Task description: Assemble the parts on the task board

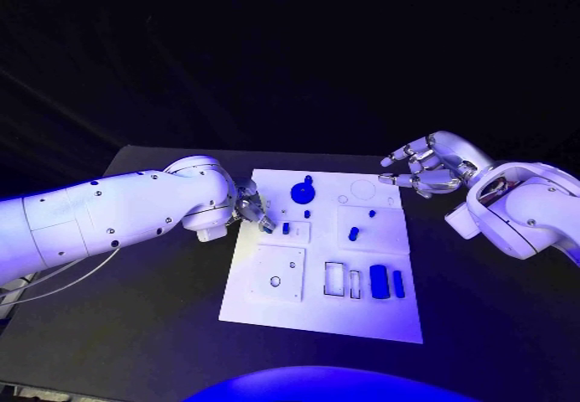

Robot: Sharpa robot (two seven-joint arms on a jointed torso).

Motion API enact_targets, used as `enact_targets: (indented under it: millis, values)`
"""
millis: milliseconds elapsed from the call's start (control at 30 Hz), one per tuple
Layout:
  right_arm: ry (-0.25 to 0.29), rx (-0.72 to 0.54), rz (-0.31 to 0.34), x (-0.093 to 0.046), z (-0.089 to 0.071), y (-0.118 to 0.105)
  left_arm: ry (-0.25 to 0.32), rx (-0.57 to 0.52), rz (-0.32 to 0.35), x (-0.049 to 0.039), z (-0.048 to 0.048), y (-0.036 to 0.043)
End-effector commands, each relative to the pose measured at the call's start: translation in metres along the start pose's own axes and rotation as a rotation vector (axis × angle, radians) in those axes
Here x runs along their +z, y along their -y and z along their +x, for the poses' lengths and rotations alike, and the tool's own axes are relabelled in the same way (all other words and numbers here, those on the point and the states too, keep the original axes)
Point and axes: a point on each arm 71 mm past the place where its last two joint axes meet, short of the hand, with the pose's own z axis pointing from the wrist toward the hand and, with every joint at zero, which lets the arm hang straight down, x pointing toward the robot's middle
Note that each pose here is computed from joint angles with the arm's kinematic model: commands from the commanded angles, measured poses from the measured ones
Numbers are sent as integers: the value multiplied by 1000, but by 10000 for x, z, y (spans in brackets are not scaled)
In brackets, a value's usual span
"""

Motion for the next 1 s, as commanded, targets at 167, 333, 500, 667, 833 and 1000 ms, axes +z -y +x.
enact_targets:
  millis: [167, 333, 500, 667, 833, 1000]
  values:
    - [-8, -5, -11, -7, 10, -11, -24, 18, -24, 7, 38, 6]
    - [-9, -5, -10, -9, 10, -11, -25, 19, -24, 8, 39, 8]
    - [-9, -6, -9, -11, 11, -12, -23, 22, -24, 10, 39, 14]
    - [-9, -6, -9, -12, 10, -11, -18, 25, -25, 12, 35, 16]
    - [-9, -5, -10, -14, 10, -13, -15, 31, -27, 15, 30, 12]
    - [-9, -5, -11, -14, 12, -15, -12, 38, -29, 17, 26, 8]
